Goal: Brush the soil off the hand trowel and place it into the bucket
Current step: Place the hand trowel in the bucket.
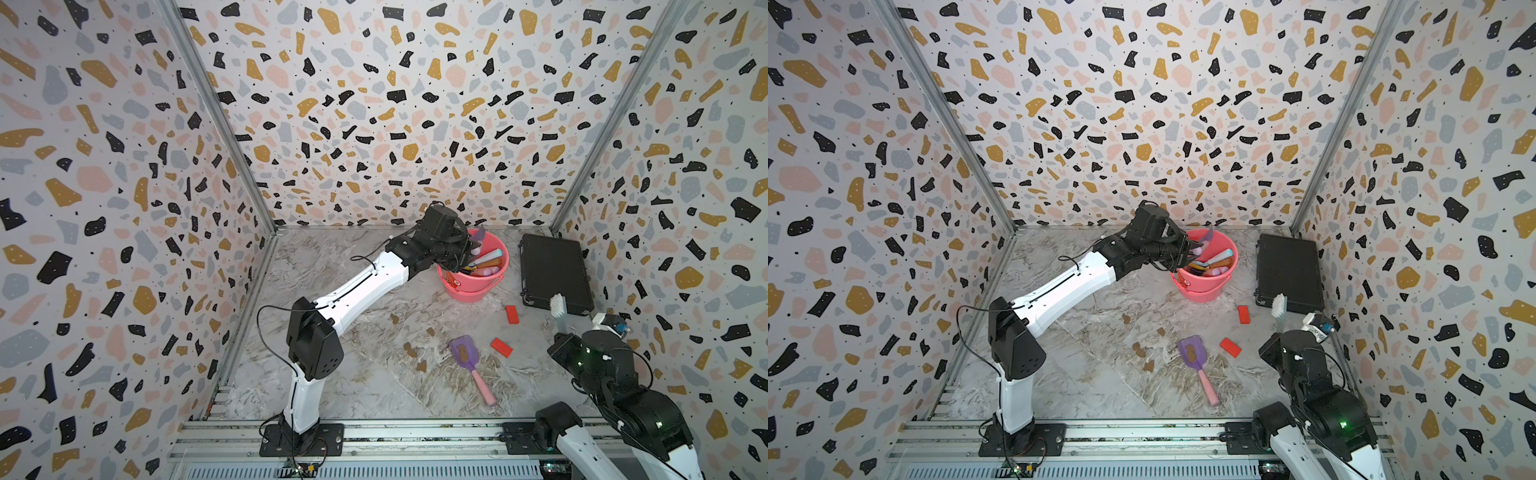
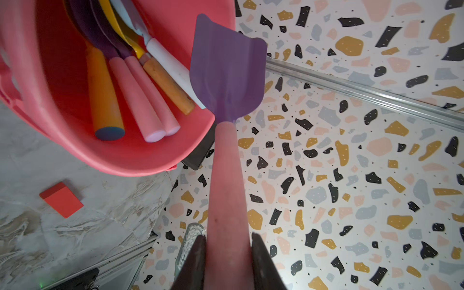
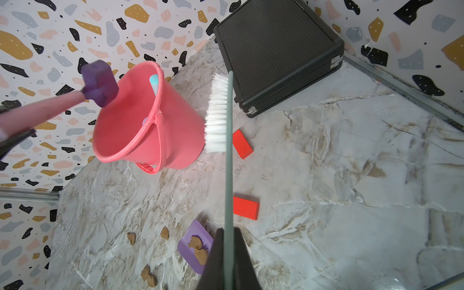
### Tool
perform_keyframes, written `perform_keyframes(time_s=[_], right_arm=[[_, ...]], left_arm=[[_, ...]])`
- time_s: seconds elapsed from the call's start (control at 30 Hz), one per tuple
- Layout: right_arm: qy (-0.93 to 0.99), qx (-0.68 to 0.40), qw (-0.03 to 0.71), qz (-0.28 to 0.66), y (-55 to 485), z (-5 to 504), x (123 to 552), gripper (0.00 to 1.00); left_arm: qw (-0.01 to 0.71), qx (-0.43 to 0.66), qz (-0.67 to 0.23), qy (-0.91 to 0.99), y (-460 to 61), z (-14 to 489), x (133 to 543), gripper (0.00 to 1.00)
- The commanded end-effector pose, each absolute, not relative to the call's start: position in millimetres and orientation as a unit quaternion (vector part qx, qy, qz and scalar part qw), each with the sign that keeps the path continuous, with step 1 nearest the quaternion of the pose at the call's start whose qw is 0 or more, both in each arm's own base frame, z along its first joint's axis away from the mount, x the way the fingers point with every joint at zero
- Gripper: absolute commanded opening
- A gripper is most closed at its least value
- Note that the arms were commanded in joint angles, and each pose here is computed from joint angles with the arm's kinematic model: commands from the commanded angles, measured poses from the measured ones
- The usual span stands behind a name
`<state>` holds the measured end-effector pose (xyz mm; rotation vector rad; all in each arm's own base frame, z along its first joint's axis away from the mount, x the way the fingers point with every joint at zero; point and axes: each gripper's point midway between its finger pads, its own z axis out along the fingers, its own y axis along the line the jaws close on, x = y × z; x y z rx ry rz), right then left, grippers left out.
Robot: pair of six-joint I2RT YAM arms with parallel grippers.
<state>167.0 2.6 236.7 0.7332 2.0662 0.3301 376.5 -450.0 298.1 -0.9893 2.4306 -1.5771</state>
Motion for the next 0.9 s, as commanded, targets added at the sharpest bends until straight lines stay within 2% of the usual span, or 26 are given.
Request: perform_keyframes(time_s=[0.0, 0.17, 0.4, 0.87], right_arm=[[0.835, 0.297, 0.449, 0.113, -5, 234, 162, 0.0], [0.833, 0.298, 0.452, 0.112, -7, 235, 160, 0.0], [0.829, 0.294, 0.463, 0.108, -11, 238, 156, 0.0], [0.826, 0.277, 0.479, 0.106, -13, 252, 154, 0.0]], left_arm=[[0.03, -0.357, -0.497, 0.79, -451, 290, 383, 0.0], [-0.011, -0.381, -0.475, 0.793, -466, 263, 384, 0.0], [-0.027, -0.409, -0.446, 0.796, -476, 233, 395, 0.01], [-0.018, -0.394, -0.461, 0.795, -485, 240, 402, 0.47]])
